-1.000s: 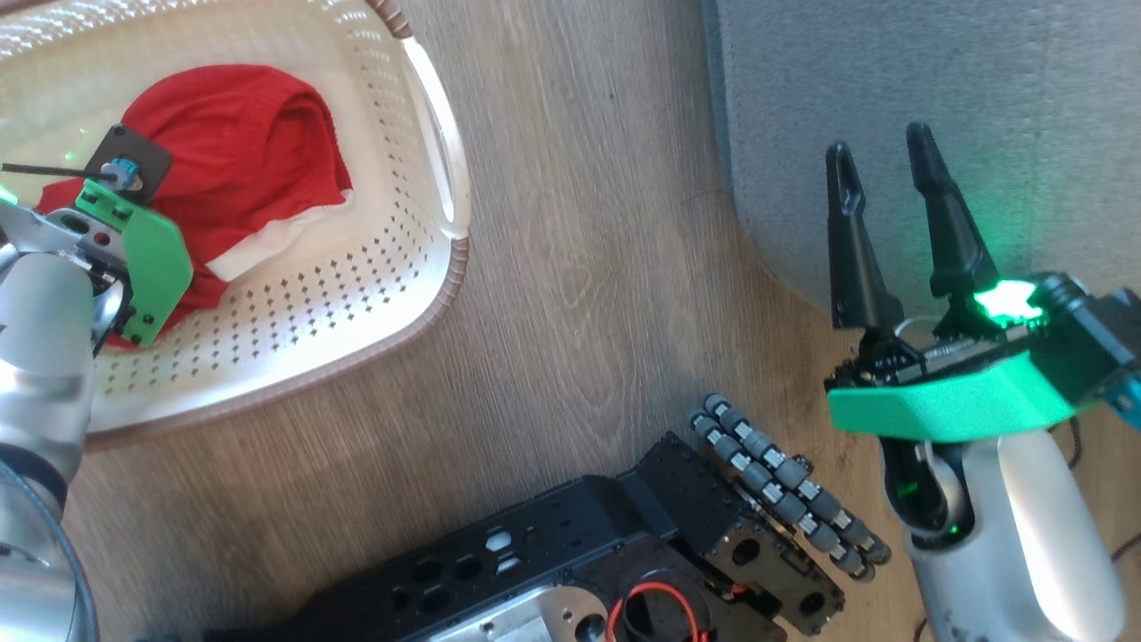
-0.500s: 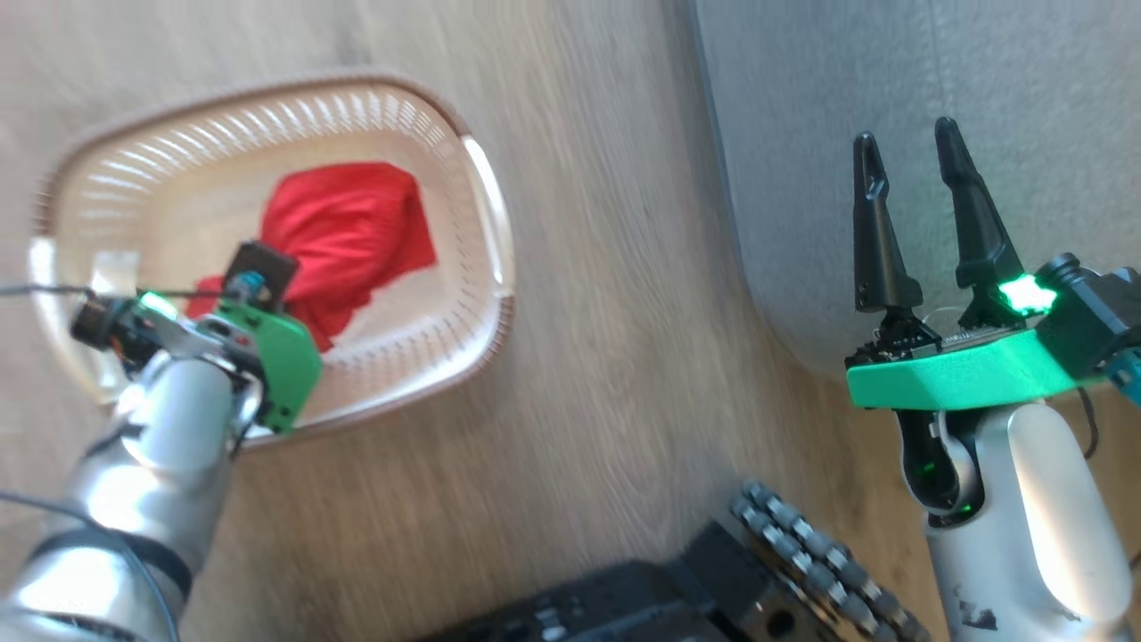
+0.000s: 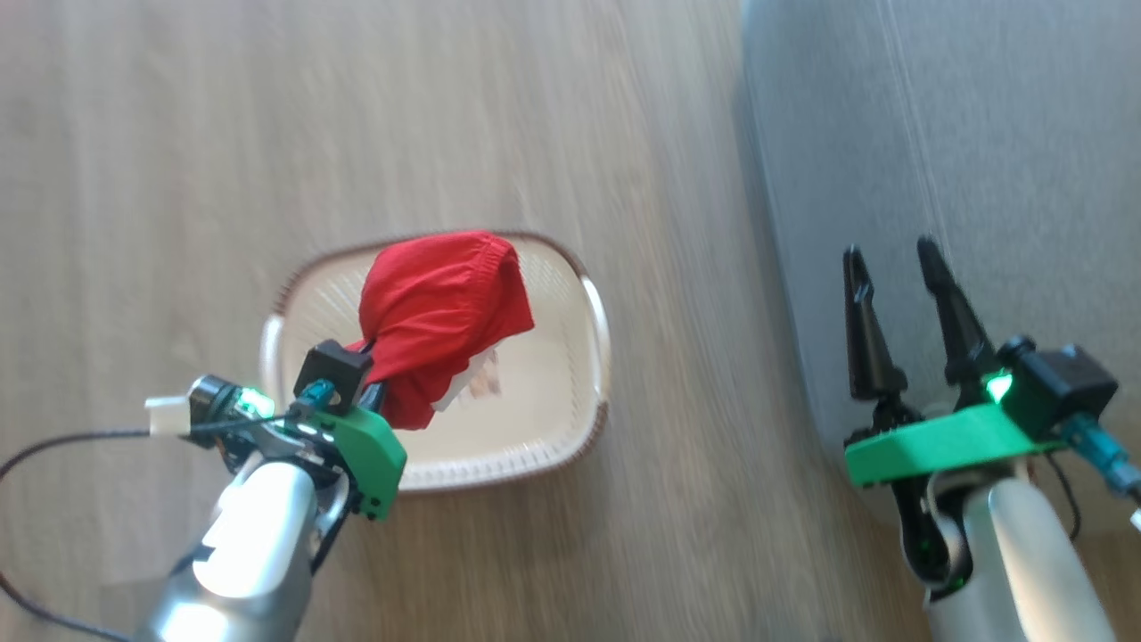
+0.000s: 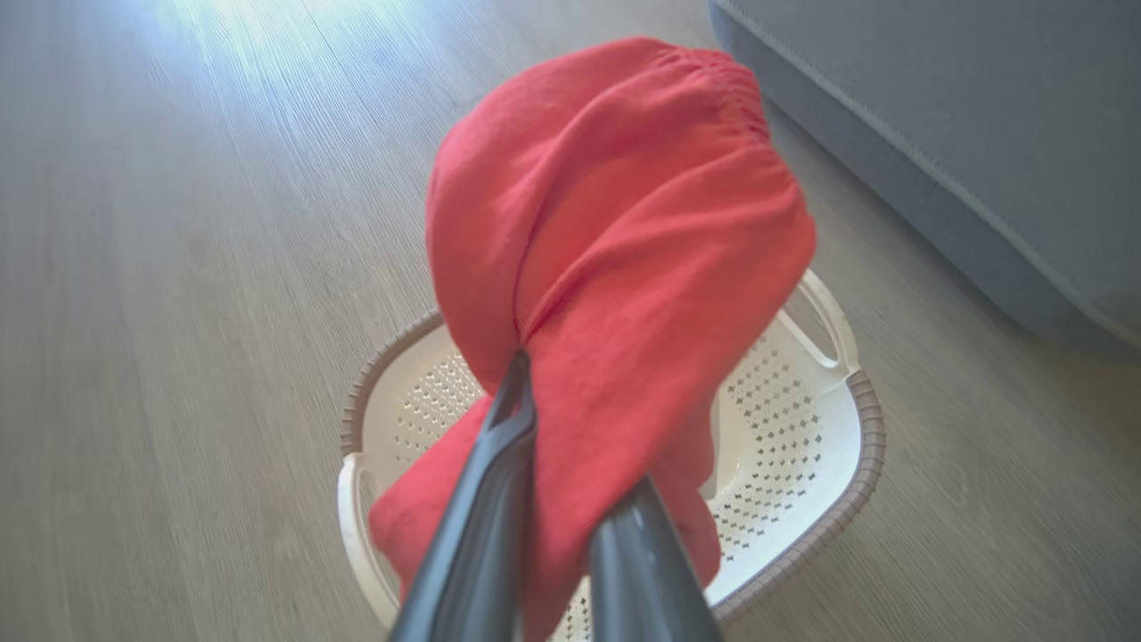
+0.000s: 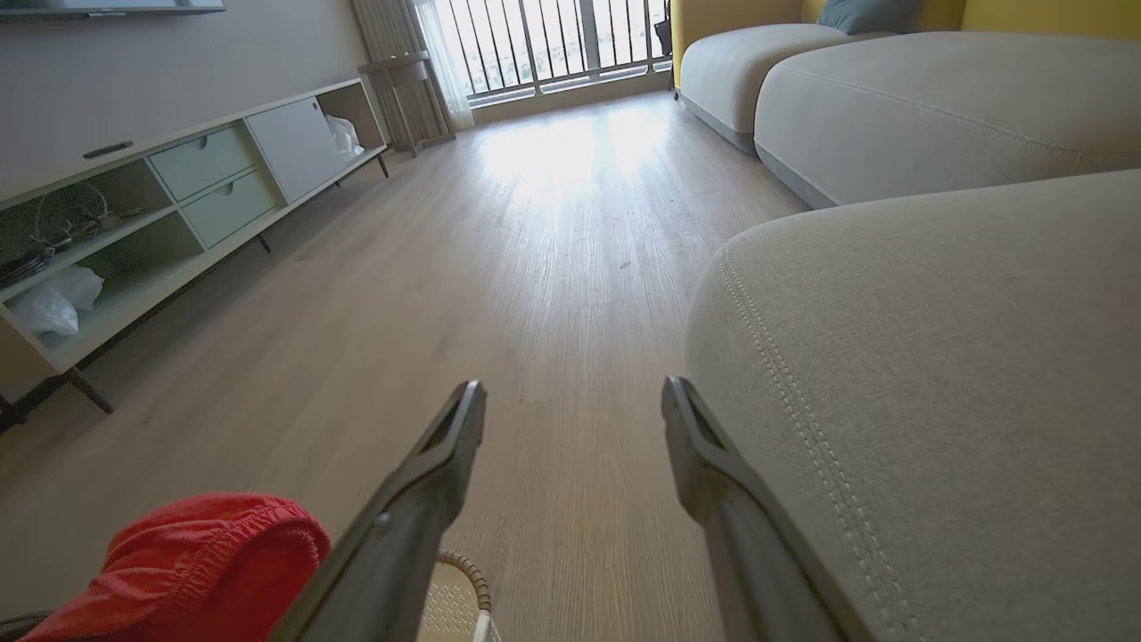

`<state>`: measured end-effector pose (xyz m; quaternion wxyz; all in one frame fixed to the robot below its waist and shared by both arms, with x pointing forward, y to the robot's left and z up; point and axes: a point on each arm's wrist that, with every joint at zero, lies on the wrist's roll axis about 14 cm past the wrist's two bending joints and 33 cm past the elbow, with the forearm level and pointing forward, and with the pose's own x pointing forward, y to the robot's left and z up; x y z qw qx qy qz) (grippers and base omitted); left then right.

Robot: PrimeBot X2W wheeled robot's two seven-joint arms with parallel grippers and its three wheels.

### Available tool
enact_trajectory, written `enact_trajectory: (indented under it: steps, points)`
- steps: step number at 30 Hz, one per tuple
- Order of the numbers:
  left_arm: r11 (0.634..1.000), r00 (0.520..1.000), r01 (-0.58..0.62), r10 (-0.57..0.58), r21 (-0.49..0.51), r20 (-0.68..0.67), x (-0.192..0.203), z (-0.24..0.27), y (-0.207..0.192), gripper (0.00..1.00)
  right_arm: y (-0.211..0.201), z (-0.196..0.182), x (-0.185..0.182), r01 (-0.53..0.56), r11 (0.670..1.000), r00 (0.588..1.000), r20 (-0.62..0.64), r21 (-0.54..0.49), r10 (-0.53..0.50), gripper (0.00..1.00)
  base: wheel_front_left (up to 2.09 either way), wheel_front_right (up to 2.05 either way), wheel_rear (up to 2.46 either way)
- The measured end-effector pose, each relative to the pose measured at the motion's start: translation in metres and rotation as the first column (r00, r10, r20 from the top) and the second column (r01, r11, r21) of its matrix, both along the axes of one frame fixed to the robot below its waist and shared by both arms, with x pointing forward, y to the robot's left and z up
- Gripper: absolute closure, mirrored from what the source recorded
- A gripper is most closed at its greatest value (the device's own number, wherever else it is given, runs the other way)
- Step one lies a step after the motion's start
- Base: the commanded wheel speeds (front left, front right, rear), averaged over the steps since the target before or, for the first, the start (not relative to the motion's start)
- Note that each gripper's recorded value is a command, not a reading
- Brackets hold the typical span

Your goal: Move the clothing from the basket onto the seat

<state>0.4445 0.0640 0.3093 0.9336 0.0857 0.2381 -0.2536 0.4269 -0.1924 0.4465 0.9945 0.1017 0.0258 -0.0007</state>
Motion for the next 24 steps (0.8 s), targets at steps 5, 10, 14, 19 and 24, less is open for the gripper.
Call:
enact_trajectory:
  steps: [5,10,14,19,24]
  points:
    - [0.995,0.981,-0.075,0.087,-0.072,0.174,-0.005,0.072,0.010,1.00,0.019,0.023,-0.017,-0.048,0.999,0.998,0.051,0.023,0.047,0.00,0.00,0.00,0.00]
    - [0.979,0.930,-0.150,0.187,-0.138,0.316,-0.012,0.128,0.028,1.00,0.036,0.047,-0.027,-0.098,0.995,0.989,0.115,0.030,0.094,0.00,0.00,0.00,0.00]
    - [0.964,0.873,-0.182,0.248,-0.192,0.420,-0.018,0.171,0.041,1.00,0.043,0.058,-0.036,-0.119,0.992,0.983,0.145,0.030,0.113,0.00,0.00,0.00,0.00]
    - [0.943,0.786,-0.208,0.320,-0.261,0.530,-0.019,0.221,0.057,1.00,0.051,0.066,-0.036,-0.142,0.989,0.976,0.171,0.035,0.134,0.00,0.00,0.00,0.00]
    - [0.919,0.710,-0.206,0.377,-0.336,0.595,-0.018,0.259,0.065,1.00,0.057,0.063,-0.034,-0.159,0.987,0.975,0.163,0.037,0.151,0.00,0.00,0.00,0.00]
